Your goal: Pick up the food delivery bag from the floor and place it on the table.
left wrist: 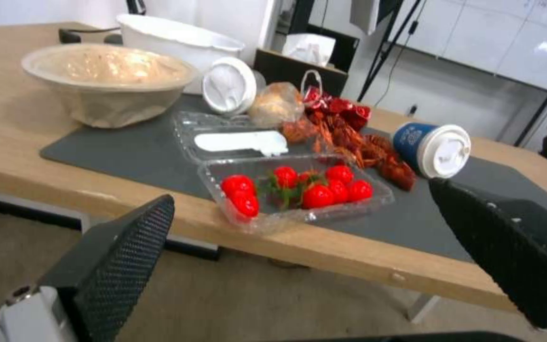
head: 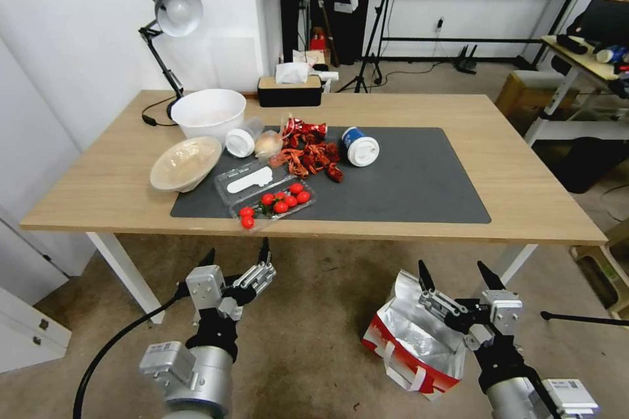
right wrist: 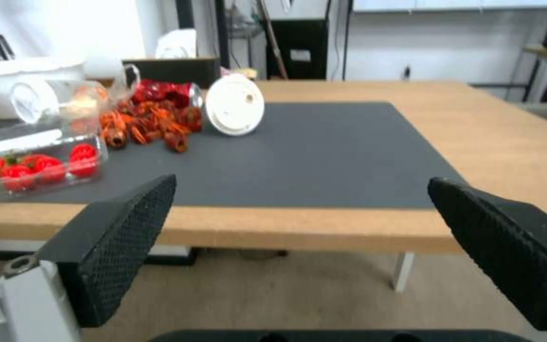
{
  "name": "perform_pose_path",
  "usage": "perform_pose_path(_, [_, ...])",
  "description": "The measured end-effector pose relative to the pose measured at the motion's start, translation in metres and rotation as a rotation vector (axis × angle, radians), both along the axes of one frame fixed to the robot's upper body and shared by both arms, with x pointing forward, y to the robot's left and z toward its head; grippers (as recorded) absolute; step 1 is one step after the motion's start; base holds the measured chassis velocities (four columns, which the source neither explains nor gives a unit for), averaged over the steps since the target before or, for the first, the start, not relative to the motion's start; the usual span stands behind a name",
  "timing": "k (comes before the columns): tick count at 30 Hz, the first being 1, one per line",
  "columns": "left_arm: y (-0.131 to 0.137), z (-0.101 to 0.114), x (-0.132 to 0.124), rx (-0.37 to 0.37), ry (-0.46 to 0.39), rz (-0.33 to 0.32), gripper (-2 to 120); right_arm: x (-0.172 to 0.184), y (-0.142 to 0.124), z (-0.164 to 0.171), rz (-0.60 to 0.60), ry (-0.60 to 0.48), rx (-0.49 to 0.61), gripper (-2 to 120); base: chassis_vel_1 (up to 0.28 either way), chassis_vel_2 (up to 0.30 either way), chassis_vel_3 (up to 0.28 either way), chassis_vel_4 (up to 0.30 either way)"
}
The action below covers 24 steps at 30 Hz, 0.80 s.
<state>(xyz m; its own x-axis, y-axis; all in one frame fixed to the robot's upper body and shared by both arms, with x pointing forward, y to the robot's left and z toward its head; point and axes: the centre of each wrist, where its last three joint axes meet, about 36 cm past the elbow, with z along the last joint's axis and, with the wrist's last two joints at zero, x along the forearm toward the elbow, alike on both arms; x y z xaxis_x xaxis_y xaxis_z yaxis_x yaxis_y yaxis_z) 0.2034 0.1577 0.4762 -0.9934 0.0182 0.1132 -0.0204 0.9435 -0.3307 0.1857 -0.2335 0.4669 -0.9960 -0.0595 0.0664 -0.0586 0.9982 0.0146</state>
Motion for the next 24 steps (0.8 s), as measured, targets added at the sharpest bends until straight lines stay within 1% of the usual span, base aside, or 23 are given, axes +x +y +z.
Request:
perform_pose_path(7, [0.002, -0.009, 0.003, 0.004, -0.028, 0.008, 100, 0.004, -0.006, -0.009, 0.054, -0.047, -0.017, 100, 0.000, 0.000, 0.000, 0.000])
perform_pose_path(15, [0.006, -0.012, 0.005, 0.002, -0.045, 0.018, 100, 0.004, -0.004, -0.013, 0.051, -0.049, -0.013, 100, 0.000, 0.000, 0.000, 0.000])
perform_pose_path(24, [0.012, -0.012, 0.010, 0.021, -0.030, 0.042, 100, 0.001, -0.001, -0.017, 0.045, -0.045, -0.004, 100, 0.000, 0.000, 0.000, 0.000])
